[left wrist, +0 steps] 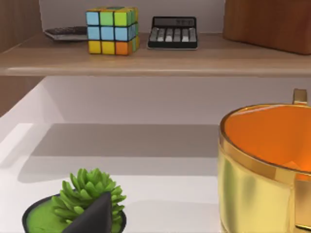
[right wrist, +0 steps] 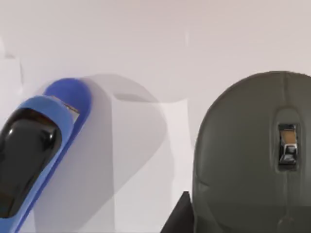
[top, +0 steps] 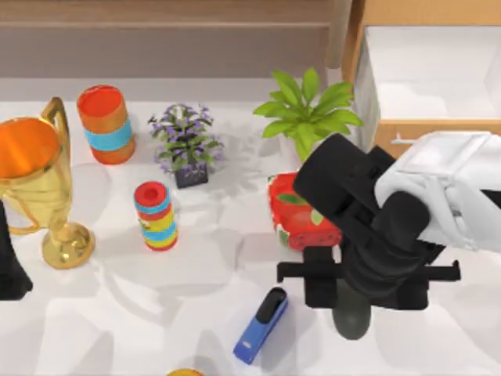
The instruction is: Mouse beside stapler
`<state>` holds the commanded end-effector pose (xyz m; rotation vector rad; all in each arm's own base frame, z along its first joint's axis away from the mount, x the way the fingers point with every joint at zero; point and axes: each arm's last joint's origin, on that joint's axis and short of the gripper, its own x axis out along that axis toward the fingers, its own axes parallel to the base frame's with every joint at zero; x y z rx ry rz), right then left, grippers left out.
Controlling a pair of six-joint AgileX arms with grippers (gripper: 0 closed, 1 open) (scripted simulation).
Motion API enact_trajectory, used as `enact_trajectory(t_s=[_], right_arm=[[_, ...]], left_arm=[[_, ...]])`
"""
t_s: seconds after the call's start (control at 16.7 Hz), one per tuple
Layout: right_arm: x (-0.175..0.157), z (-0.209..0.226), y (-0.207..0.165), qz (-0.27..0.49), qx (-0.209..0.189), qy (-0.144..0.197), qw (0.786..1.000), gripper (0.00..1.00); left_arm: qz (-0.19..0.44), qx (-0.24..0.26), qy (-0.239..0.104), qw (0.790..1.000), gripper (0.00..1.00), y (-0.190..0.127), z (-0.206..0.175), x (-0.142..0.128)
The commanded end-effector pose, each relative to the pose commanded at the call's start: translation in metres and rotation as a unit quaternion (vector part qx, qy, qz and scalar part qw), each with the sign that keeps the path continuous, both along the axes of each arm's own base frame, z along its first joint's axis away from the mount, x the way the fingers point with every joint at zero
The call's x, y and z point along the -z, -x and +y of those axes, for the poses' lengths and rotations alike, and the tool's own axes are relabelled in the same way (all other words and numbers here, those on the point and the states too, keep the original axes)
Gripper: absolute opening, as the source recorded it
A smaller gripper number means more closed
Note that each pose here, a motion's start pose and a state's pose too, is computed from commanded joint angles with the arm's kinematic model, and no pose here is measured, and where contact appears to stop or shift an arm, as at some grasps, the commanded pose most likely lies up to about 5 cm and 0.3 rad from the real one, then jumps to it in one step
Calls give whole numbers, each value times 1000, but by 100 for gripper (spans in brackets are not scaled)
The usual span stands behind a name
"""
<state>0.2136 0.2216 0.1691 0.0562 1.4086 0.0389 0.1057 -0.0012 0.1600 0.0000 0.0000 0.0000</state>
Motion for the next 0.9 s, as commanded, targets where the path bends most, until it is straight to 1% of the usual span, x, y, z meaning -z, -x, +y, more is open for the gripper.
enact_trajectory(t_s=[0.24,0.48,0.9], right_arm=[[-1,2,-1,-6,-1,-7,1000,0],[4,3,-2,-3,-1,-4,1000,0],[28,-2,2,30,3,27,999,0]], left_arm=[[0,0,0,1000,100,0,0,0],[0,0,0,1000,100,0,0,0],[0,0,0,1000,100,0,0,0]])
